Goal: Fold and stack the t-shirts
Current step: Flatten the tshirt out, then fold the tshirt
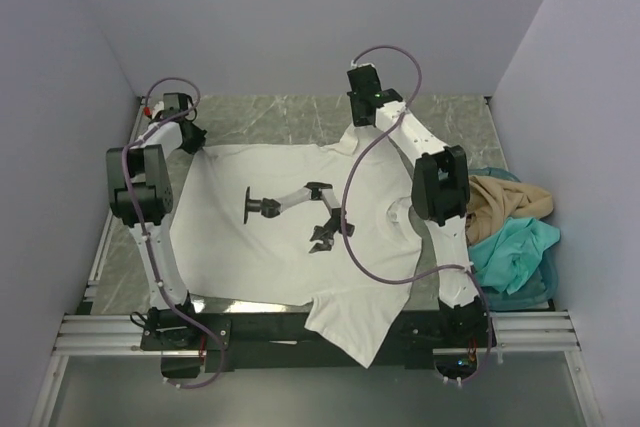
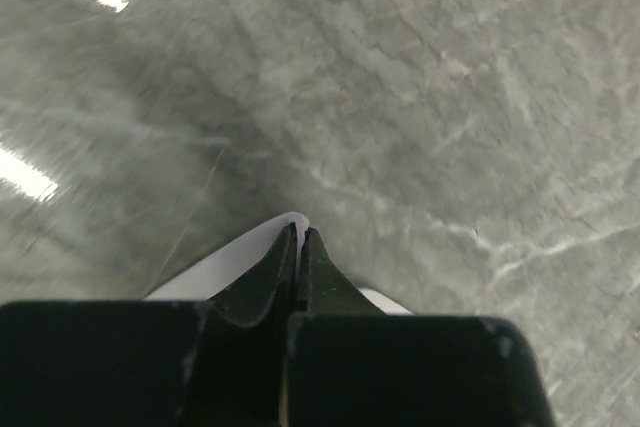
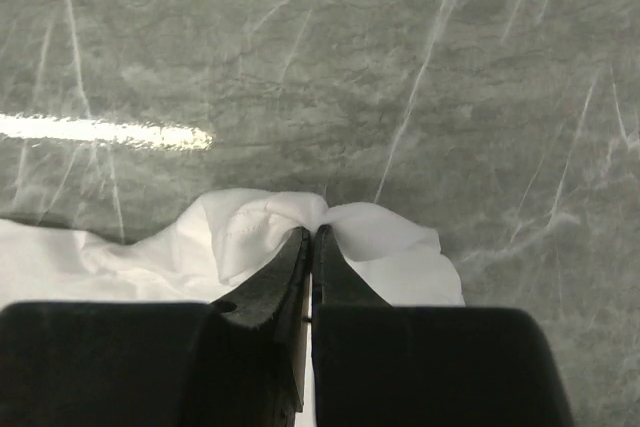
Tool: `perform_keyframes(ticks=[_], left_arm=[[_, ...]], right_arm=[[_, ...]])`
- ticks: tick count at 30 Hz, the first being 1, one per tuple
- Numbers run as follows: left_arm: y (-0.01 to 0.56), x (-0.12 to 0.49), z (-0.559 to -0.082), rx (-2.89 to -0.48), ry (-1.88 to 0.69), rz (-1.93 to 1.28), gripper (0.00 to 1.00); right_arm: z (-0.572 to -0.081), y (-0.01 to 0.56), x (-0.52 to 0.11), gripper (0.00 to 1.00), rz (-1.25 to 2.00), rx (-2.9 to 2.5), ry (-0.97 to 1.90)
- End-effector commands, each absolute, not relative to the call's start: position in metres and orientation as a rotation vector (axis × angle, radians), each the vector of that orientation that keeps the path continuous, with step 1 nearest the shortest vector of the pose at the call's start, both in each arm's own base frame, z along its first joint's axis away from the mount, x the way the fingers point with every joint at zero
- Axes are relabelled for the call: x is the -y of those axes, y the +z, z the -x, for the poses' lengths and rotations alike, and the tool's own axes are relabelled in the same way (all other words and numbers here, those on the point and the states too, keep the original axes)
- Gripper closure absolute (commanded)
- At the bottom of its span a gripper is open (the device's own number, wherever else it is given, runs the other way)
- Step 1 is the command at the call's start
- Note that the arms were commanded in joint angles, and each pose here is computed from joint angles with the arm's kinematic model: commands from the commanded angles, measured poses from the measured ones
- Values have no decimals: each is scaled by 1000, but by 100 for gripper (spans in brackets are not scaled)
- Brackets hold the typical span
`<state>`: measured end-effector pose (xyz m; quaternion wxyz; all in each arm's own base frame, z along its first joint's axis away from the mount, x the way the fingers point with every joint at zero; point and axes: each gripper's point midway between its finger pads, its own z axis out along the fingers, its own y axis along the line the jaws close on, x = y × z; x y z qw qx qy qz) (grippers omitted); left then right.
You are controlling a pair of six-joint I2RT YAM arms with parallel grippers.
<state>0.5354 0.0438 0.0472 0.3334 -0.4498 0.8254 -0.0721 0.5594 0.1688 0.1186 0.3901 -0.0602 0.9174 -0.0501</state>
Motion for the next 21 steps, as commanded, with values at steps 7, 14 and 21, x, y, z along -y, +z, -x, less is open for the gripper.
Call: perform_keyframes(ticks=[7, 14, 21], left_arm=[[70, -45, -563, -2134, -224, 1096, 99], [89, -44, -530, -2116, -214, 1076, 99], [83, -39, -487, -2143, -206, 1073, 99]], right_arm=[[-562, 161, -153, 100, 48, -2264, -68], [-507, 163, -150, 100, -28, -2318, 41], [-439, 156, -142, 100, -86, -2370, 108]])
